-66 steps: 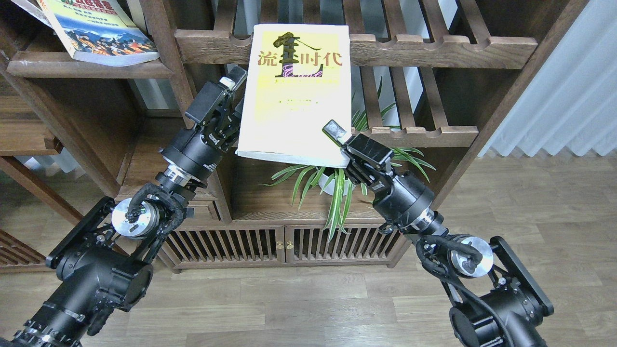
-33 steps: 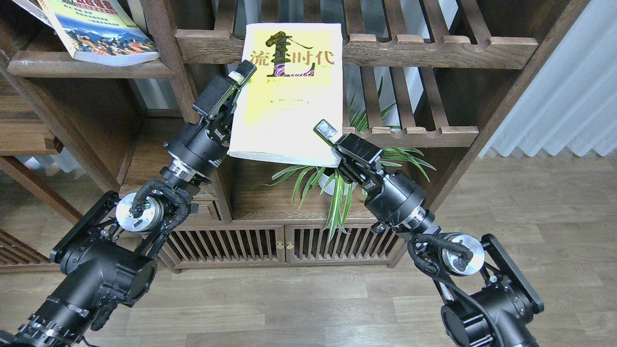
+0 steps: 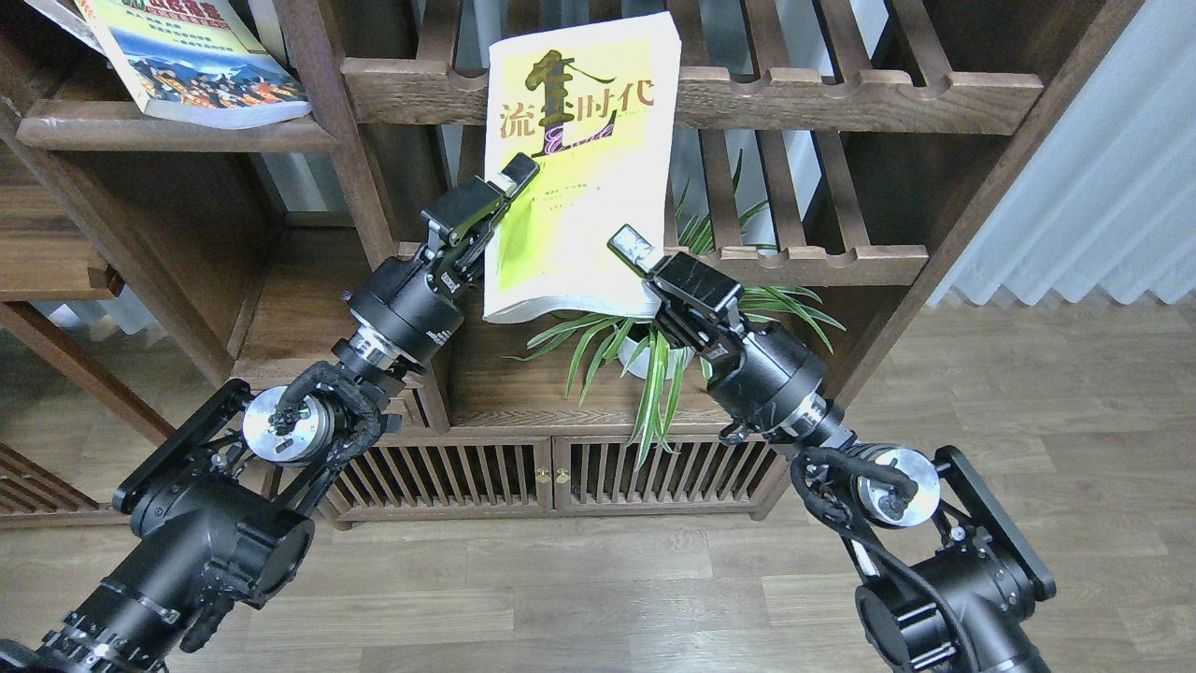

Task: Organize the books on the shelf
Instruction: 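Carry the yellow book with the left gripper up to the top shelf corner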

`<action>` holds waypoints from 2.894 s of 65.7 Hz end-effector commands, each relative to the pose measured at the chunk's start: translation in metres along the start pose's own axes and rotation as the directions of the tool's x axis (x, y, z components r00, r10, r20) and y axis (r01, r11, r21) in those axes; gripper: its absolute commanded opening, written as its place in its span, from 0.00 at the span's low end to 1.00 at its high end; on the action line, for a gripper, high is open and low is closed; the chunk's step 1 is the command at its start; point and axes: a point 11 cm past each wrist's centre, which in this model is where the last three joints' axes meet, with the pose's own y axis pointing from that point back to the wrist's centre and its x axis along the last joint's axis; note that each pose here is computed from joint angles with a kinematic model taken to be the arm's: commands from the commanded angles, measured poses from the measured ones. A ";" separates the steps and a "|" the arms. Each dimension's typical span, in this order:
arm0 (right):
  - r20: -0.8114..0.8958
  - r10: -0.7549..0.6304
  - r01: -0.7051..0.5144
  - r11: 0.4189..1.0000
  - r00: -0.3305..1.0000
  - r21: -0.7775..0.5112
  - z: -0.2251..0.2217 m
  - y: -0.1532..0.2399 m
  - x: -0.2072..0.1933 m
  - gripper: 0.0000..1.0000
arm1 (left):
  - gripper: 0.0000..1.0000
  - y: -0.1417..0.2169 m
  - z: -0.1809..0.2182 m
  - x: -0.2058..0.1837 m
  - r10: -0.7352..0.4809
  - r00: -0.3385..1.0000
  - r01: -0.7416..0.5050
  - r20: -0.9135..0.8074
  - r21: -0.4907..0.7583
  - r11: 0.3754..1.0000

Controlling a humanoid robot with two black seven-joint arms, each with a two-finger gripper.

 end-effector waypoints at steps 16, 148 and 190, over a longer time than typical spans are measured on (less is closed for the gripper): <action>0.002 0.049 -0.049 0.999 0.999 0.012 -0.003 0.006 0.016 0.23 | 0.03 -0.007 0.000 -0.008 -0.019 0.999 0.018 0.026 0.050 0.999; 0.124 0.340 -0.350 0.934 0.932 0.072 -0.007 0.055 0.113 0.87 | 0.04 0.063 0.151 -0.185 -0.122 0.756 0.059 0.643 0.118 0.991; 0.131 0.356 -0.367 0.927 0.925 0.080 -0.008 0.059 0.117 0.87 | 0.04 0.133 0.241 -0.226 0.049 0.699 0.137 0.714 -0.200 0.970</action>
